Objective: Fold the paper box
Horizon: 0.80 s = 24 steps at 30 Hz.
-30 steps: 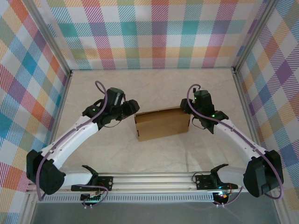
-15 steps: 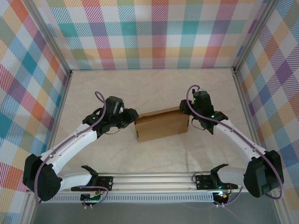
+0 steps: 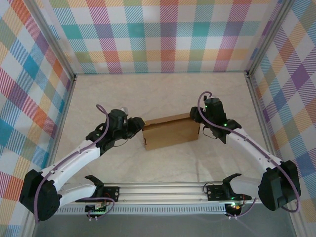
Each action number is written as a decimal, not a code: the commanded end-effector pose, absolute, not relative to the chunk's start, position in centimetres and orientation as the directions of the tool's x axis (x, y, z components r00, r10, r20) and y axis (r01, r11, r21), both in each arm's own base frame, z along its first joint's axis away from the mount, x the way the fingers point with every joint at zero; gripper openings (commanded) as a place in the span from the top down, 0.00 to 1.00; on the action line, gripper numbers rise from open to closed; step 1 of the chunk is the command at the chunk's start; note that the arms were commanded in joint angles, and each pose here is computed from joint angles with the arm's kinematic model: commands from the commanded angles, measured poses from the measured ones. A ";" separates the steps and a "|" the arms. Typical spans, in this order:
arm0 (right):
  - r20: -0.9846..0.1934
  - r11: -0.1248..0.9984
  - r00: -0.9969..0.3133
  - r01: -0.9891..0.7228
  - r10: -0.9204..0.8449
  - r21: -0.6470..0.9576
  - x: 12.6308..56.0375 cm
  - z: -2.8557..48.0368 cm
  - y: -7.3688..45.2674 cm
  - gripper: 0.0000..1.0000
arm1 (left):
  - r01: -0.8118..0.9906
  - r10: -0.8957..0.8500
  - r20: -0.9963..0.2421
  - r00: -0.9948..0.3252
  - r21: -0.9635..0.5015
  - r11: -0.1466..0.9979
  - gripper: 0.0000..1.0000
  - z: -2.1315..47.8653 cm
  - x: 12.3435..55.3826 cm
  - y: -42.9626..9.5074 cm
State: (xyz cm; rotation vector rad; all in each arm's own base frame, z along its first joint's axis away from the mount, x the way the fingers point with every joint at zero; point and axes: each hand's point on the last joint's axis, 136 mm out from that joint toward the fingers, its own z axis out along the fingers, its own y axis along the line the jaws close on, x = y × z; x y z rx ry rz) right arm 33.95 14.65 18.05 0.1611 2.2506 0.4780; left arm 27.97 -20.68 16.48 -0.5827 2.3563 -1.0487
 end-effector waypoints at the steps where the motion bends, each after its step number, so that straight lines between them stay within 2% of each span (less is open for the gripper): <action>1: -0.586 0.949 -0.784 0.012 0.204 0.315 31.0 13.1 13.6 0.58 | -0.464 -0.524 -0.046 -0.850 -0.407 0.787 0.69 4.3 19.8 -15.5; 7: -0.581 0.950 -0.789 0.012 0.201 0.313 30.9 12.8 13.6 0.57 | -0.461 -0.494 -0.004 -0.870 -0.352 0.815 0.69 2.6 18.3 -15.7; 14: -0.585 0.949 -0.786 0.009 0.202 0.316 30.7 12.8 13.6 0.58 | -0.458 -0.479 0.015 -0.878 -0.323 0.828 0.77 1.7 17.4 -15.9; 16: -0.592 0.945 -0.780 -0.006 0.201 0.328 30.7 13.0 13.8 0.58 | -0.454 -0.479 0.004 -0.878 -0.327 0.829 0.77 2.0 17.7 -15.9; 20: -0.624 0.932 -0.753 -0.042 0.208 0.361 30.9 14.1 14.3 0.59 | -0.421 -0.462 -0.057 -0.885 -0.323 0.847 0.70 3.6 18.8 -15.7; 24: -0.665 0.922 -0.715 -0.073 0.218 0.381 30.8 14.9 14.3 0.61 | -0.415 -0.468 -0.085 -0.880 -0.341 0.843 0.70 4.2 19.1 -15.5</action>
